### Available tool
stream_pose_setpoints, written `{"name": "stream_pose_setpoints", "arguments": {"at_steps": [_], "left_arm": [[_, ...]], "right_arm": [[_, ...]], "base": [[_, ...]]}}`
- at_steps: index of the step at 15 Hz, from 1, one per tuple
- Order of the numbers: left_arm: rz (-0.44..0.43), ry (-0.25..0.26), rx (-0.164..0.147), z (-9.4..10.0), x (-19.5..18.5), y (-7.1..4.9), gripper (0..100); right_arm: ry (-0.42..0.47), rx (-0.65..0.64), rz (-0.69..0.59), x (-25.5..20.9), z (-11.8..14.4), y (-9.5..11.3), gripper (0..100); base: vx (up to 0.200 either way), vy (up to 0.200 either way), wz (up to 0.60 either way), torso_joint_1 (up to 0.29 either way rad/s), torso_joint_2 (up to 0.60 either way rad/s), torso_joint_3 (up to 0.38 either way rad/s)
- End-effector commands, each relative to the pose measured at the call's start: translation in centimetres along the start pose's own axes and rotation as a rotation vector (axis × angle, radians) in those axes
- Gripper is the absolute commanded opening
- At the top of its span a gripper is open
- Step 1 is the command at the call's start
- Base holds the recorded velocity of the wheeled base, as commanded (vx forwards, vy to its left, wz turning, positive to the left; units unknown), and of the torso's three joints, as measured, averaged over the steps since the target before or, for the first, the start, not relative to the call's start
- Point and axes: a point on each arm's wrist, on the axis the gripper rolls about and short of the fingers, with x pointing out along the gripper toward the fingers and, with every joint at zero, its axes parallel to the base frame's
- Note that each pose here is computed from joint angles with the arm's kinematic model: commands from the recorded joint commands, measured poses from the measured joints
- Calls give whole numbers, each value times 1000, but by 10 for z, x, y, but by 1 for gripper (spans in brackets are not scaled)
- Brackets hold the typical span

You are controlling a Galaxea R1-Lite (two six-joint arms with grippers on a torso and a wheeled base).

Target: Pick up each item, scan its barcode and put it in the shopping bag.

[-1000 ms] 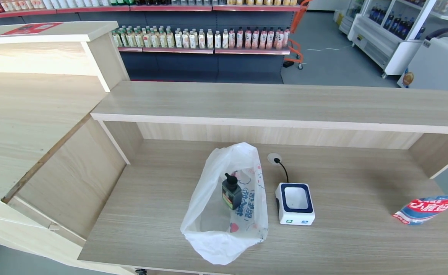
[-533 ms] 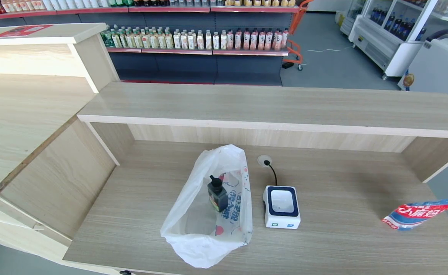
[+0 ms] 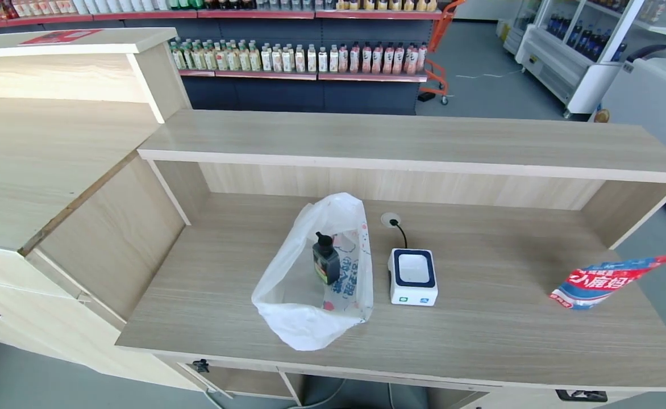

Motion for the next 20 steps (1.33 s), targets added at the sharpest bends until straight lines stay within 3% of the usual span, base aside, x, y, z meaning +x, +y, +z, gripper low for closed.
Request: {"name": "stream_pose_setpoints", "arguments": {"at_steps": [1,20], "left_arm": [[1,0,2,0,0,0,100],[1,0,0,0,0,0,100]], "right_arm": [[8,-2,-1,1,0,0,100],[10,7,3,1,0,0,100]], "base": [[0,-200,0,2,2,7],[0,-200,0,4,2,2]]}}
